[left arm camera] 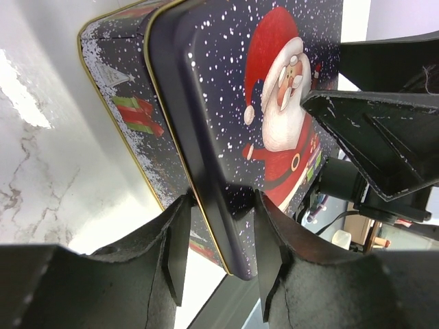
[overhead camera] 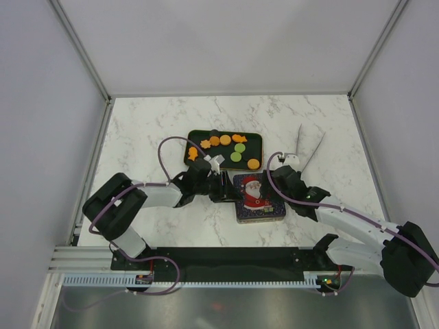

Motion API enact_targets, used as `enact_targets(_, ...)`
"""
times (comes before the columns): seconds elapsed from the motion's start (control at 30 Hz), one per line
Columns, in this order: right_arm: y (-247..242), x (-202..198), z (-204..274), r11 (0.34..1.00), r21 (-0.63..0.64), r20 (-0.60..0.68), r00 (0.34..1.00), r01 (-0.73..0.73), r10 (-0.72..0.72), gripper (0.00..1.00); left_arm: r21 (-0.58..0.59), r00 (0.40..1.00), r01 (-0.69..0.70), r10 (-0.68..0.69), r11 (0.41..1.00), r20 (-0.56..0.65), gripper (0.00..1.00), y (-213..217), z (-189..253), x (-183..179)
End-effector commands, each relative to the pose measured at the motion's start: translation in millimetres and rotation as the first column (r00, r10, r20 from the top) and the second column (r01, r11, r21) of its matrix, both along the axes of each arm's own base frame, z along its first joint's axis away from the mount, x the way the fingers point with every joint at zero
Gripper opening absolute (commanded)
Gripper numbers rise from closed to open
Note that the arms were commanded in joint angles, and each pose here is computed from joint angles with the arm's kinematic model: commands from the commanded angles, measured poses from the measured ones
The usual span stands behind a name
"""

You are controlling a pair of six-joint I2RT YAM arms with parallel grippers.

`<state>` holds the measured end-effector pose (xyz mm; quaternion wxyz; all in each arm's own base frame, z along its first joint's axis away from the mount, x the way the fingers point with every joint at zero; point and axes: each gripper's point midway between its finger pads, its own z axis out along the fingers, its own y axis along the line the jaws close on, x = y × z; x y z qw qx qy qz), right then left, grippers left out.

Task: Pack the cookies

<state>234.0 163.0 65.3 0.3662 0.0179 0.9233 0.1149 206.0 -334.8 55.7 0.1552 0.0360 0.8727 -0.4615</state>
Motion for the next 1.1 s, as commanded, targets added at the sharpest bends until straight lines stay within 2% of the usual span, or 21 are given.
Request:
enact_targets(0.0, 41.0, -54.9, -35.3, 0.974, 0.188, -0.216, 0.962, -0.129, 0.169, 0.86, 0.111, 0.993, 0.043, -0.031, 0.993, -0.113, 0.31, 6.6, -47.6, -33.4)
enact_targets(0.3, 41.6, -55.6, -30.8, 0.972, 0.187, -0.213, 0.96, -0.145, 0.184, 0.82, 0.108, 0.993, 0.029, -0.016, 0.994, -0.119, 0.23, 10.3, -48.4, -40.2)
enact_targets(0.47, 47.3, -56.2, -17.9, 0.963, 0.197, -0.212, 0.951, -0.183, 0.224, 0.81, 0.101, 0.996, 0.015, -0.006, 0.995, -0.093, 0.22, 12.7, -40.6, -44.1)
enact_targets(0.53, 43.9, -54.5, -14.6, 0.967, 0.169, -0.206, 0.952, -0.192, 0.226, 0.82, 0.098, 0.998, -0.009, 0.015, 0.995, -0.062, 0.27, 13.5, -32.8, -38.9)
enact_targets(0.67, 47.2, -47.7, -4.3, 0.965, 0.146, -0.196, 0.95, -0.217, 0.243, 0.84, 0.096, 0.999, -0.038, 0.039, 0.995, -0.004, 0.48, 13.0, -17.5, -25.6)
enact_targets(0.77, 49.3, -47.0, -4.2, 0.962, 0.132, -0.209, 0.942, -0.239, 0.263, 0.84, 0.063, 0.997, -0.061, 0.058, 0.996, 0.047, 0.58, 9.0, 0.2, -12.6)
enact_targets(0.93, 51.4, -44.7, -2.4, 0.958, 0.113, -0.224, 0.933, -0.262, 0.282, 0.85, 0.028, 0.989, -0.104, 0.101, 0.994, 0.104, 0.62, 9.4, 23.2, 9.9)
enact_targets(1.07, 50.8, -42.5, -1.8, 0.959, 0.102, -0.227, 0.933, -0.263, 0.28, 0.86, 0.044, 0.984, -0.15, 0.145, 0.988, 0.107, 0.62, 19.2, 23.2, 25.4)
